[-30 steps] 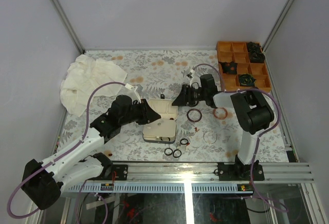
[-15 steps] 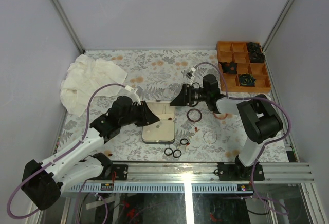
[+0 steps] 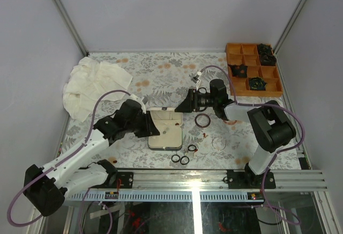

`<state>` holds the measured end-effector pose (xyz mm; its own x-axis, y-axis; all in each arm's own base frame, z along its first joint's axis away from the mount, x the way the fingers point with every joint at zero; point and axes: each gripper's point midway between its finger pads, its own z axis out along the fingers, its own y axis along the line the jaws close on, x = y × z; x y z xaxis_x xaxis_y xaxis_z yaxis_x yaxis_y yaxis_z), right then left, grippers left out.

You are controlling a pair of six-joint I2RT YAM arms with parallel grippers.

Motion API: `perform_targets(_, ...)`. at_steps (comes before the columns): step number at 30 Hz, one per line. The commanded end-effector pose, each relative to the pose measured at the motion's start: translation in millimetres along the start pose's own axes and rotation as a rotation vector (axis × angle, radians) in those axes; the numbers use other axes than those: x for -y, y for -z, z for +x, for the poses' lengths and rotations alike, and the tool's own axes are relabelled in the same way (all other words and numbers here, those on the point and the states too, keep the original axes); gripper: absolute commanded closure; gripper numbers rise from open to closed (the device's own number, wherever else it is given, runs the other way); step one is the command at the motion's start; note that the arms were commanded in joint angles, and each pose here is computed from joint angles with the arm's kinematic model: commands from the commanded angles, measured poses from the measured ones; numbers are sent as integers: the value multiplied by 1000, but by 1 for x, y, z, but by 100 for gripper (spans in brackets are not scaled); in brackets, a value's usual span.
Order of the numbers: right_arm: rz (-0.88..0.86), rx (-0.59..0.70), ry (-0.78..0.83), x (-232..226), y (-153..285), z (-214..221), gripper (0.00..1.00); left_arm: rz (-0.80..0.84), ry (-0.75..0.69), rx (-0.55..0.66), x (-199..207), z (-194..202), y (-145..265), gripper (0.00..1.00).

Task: Organize the mixed jewelry
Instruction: Place the jewelry in the jewelry box.

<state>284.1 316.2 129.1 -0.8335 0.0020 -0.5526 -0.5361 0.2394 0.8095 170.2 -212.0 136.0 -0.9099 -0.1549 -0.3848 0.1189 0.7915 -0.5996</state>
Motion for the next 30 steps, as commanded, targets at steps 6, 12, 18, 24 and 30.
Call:
perform_targets(6, -80, 15, 80, -32, 1, -7, 39, -133, -58, -130, -11, 17, 2, 100)
perform_targets(12, -81, 15, 72, -32, 1, -5, 39, -141, -72, -210, -8, 24, -4, 100)
perform_targets(18, -83, 18, 63, -32, 1, -5, 39, -195, -105, -273, -10, 24, -7, 100)
perform_targets(24, -85, 18, 56, -32, 1, -4, 39, -245, -138, -328, -13, 27, -12, 100)
perform_targets(30, -87, 16, 54, -33, 1, -3, 39, -278, -166, -381, -16, 35, -18, 100)
